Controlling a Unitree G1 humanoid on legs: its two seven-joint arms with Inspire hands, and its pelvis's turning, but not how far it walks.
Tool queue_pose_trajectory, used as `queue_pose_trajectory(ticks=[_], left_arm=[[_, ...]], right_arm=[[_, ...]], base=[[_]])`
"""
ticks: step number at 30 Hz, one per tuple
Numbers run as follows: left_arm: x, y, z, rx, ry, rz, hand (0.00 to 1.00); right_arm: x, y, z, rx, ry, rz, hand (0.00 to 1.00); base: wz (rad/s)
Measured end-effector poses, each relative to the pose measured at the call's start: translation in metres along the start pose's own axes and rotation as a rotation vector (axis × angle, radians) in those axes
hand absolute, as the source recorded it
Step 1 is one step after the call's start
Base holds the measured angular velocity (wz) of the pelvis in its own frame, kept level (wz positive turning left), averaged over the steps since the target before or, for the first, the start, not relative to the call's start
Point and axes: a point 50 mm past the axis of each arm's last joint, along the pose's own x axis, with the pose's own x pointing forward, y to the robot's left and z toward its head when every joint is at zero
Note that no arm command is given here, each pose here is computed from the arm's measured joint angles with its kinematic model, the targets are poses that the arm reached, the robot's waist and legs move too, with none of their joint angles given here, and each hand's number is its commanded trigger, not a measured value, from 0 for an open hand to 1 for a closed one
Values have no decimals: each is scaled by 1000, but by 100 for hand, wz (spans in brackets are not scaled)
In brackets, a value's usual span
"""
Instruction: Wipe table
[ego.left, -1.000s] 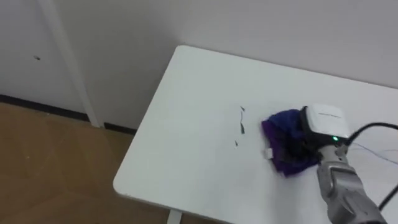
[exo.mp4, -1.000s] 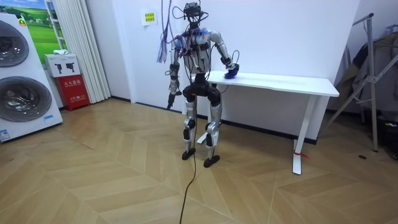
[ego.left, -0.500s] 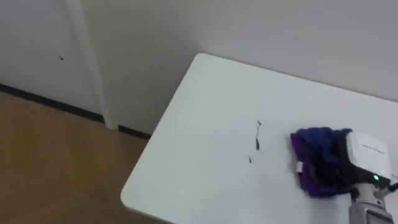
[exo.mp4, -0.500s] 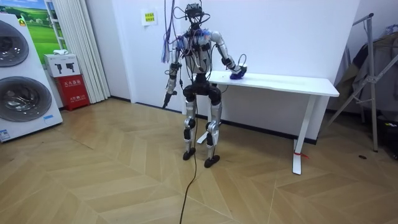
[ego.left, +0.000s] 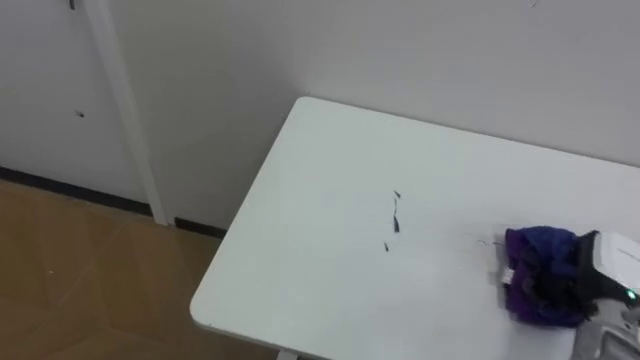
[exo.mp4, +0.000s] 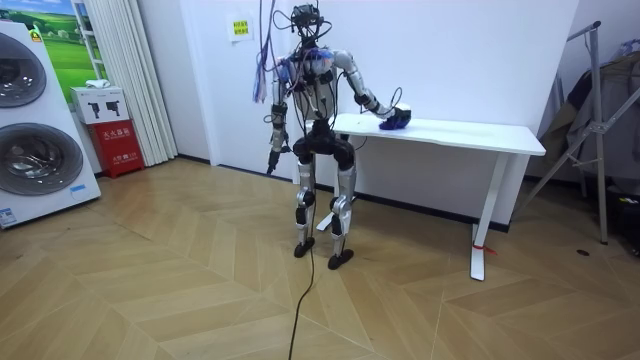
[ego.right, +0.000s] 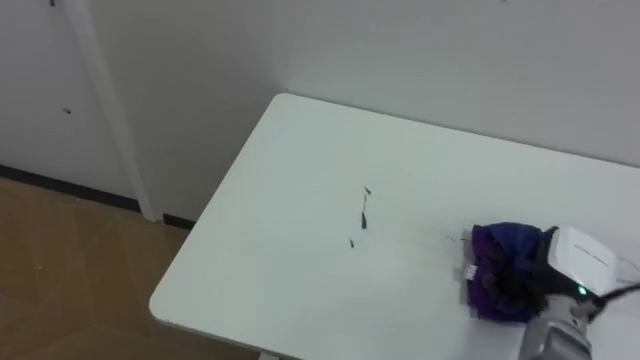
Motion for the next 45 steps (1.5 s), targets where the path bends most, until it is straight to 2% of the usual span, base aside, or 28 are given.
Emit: queue_pose_trajectory(ticks=[1,4,8,10,14,16,19,22,26,28,30,32,35,40,42,45], left_arm=[[0,-1,2,6,2,-3,0],[2,-4,15,18,-35,-29,0],[0,-5,9,17,-25,-47,0],[-3,-4,-8,26,24,-49,0],[-2,2,-9,7,26,-25,0],[1,16,-12,13,23,22,0],[2,31,-15,-18,27,72,0],[5,33,-5,-33,-9,85,0],[13,36,25,-14,-95,82,0],[16,40,44,-35,-136,75,0],[17,43,60,-48,-172,75,0],[16,44,71,-74,-213,61,0],[13,42,48,-108,-165,51,0],[3,29,-6,-85,-36,13,0],[0,23,-18,-90,3,-3,0],[-2,11,-20,-125,20,-33,0]], right_arm=[[3,-5,29,-22,-97,8,100],[3,-14,86,-69,-315,19,100],[5,-17,93,-74,-355,36,100],[1,-8,72,-38,-321,29,100],[-18,12,16,97,-176,-43,100],[-33,23,-34,186,22,-78,100],[-52,31,-82,238,228,-104,100],[-52,29,-90,258,287,-117,100],[-26,27,-50,268,260,-108,100],[-4,16,0,264,123,-79,100],[10,1,32,259,-2,-63,100],[14,-8,46,242,-84,-59,100],[9,-11,47,221,-161,-77,100],[-15,-4,-22,123,-35,-108,100],[-11,-10,-23,113,-41,-103,100],[2,-20,-7,78,-66,-80,100]], base=[[-35],[5],[28],[36],[55],[15],[-27],[-55],[-72],[-50],[-19],[-4],[43],[89],[-7],[-84]])
